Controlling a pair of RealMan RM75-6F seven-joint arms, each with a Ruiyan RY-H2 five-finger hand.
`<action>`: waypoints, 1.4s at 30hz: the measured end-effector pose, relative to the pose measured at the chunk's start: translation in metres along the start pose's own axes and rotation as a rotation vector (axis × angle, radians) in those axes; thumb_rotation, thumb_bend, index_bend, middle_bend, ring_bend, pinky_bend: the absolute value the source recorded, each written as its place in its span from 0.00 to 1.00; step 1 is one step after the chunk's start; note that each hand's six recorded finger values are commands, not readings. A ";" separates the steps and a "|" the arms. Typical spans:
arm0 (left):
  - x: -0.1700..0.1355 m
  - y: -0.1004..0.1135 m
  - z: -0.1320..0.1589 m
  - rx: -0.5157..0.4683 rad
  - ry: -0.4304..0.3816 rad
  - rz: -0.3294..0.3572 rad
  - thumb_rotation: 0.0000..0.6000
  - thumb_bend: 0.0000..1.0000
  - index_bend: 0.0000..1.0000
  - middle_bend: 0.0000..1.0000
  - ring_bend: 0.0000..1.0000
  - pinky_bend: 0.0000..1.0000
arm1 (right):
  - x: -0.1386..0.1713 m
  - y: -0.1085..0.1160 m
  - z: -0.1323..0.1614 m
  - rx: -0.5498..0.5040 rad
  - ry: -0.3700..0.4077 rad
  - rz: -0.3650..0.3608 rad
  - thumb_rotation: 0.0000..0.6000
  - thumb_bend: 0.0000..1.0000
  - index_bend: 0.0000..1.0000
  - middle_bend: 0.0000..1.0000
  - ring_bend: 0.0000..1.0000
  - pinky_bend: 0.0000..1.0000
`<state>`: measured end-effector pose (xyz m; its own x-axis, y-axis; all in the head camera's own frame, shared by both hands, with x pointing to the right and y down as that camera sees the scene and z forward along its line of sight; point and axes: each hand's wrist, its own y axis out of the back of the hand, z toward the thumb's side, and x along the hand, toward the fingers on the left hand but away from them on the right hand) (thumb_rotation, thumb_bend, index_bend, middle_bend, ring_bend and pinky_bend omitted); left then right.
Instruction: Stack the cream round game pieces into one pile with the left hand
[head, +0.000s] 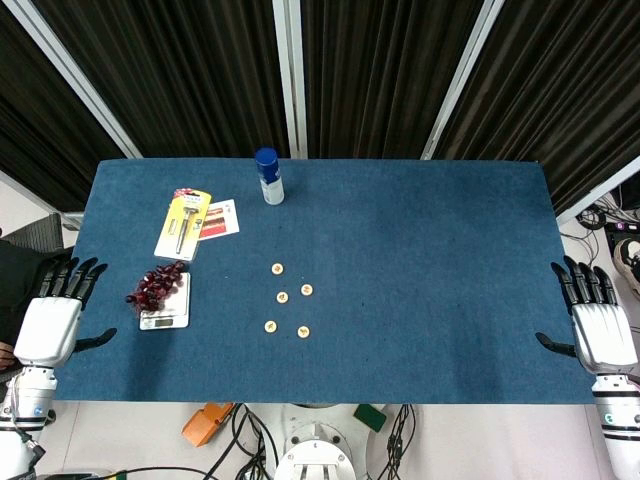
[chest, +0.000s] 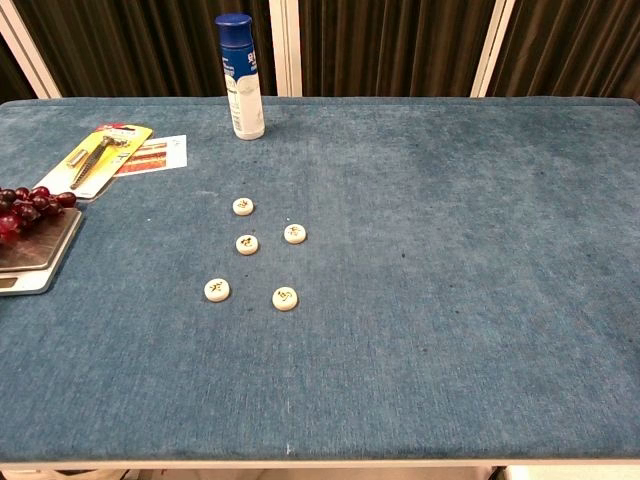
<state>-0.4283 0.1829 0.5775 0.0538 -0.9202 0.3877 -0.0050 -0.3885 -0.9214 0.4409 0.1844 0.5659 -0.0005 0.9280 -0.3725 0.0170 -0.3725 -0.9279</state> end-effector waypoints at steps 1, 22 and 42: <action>0.000 0.000 0.000 0.000 -0.001 0.001 1.00 0.08 0.13 0.08 0.01 0.00 | 0.000 0.000 0.000 0.001 0.001 0.001 1.00 0.09 0.00 0.02 0.00 0.02; 0.053 -0.016 0.108 -0.016 -0.339 -0.076 1.00 0.11 0.24 0.09 0.02 0.00 | -0.003 0.014 -0.002 0.003 -0.009 -0.041 1.00 0.09 0.00 0.02 0.00 0.02; 0.070 -0.106 0.218 -0.040 -0.521 -0.297 1.00 0.26 0.36 0.10 0.00 0.00 | -0.005 0.010 -0.002 0.010 -0.016 -0.027 1.00 0.09 0.00 0.02 0.00 0.02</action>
<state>-0.2059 0.1694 0.6965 0.5410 -0.6313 0.5557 0.0486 -0.6361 -0.7700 0.4427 0.1760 0.5580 -0.0166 0.9377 -0.3471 0.0071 -0.3470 -0.9378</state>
